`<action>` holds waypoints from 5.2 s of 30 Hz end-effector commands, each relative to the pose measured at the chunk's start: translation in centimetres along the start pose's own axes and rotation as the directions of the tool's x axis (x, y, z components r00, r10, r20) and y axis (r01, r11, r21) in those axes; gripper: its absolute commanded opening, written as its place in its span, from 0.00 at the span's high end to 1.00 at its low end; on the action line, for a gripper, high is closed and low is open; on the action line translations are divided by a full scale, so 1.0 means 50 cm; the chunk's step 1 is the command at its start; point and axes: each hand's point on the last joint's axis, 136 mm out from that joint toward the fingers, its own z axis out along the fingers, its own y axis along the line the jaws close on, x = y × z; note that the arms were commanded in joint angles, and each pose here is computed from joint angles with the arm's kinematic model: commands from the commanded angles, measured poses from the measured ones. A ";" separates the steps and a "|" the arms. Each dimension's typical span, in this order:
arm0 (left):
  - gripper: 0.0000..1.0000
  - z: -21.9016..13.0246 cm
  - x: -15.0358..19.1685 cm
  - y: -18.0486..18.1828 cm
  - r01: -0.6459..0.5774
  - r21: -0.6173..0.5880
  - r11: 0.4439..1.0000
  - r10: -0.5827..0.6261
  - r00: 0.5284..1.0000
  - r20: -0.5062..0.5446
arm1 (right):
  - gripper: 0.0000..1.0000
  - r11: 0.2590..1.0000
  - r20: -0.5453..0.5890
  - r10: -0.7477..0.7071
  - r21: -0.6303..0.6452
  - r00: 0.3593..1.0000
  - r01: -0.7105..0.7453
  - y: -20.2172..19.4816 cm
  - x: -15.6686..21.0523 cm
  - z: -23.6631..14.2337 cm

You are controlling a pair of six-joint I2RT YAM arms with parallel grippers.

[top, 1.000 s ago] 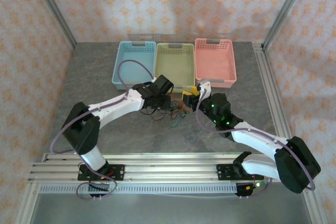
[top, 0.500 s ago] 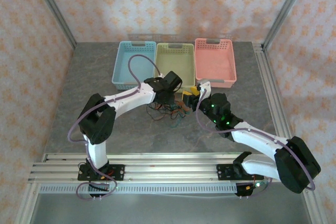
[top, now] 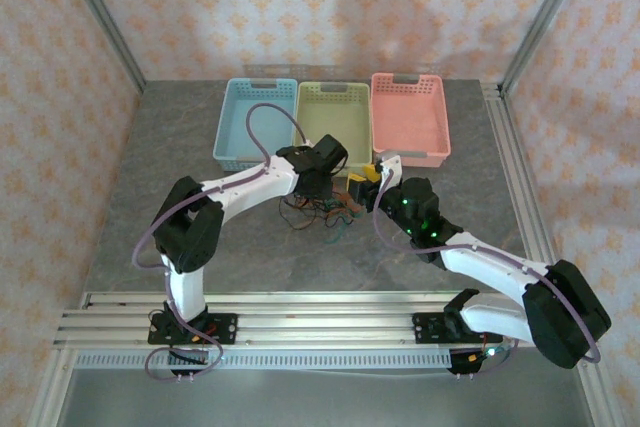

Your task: Untangle the cables

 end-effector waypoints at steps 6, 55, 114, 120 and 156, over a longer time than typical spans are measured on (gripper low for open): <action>0.83 0.021 0.013 0.010 0.009 -0.020 1.000 -0.011 0.998 -0.062 | 0.53 1.000 0.026 -0.008 0.006 1.000 0.008 0.002 -0.013 -0.003; 1.00 -0.297 0.061 -0.061 -0.483 0.182 0.856 0.345 0.798 0.495 | 0.47 0.941 -0.008 -0.088 -0.329 0.996 0.080 0.137 0.011 -0.011; 0.57 -0.210 0.098 -0.118 -0.521 0.227 0.823 0.430 0.832 0.350 | 1.00 0.997 0.078 -0.060 -0.045 0.995 0.064 0.046 -0.025 -0.024; 0.58 -0.181 0.091 -0.112 -0.483 0.228 0.845 0.414 0.862 0.291 | 1.00 0.997 0.079 -0.059 -0.041 0.995 0.062 0.044 -0.024 -0.025; 0.59 -0.165 0.077 -0.072 -0.383 0.137 0.913 0.349 0.911 0.221 | 1.00 0.993 0.080 0.070 0.095 0.994 -0.077 -0.024 -0.021 -0.018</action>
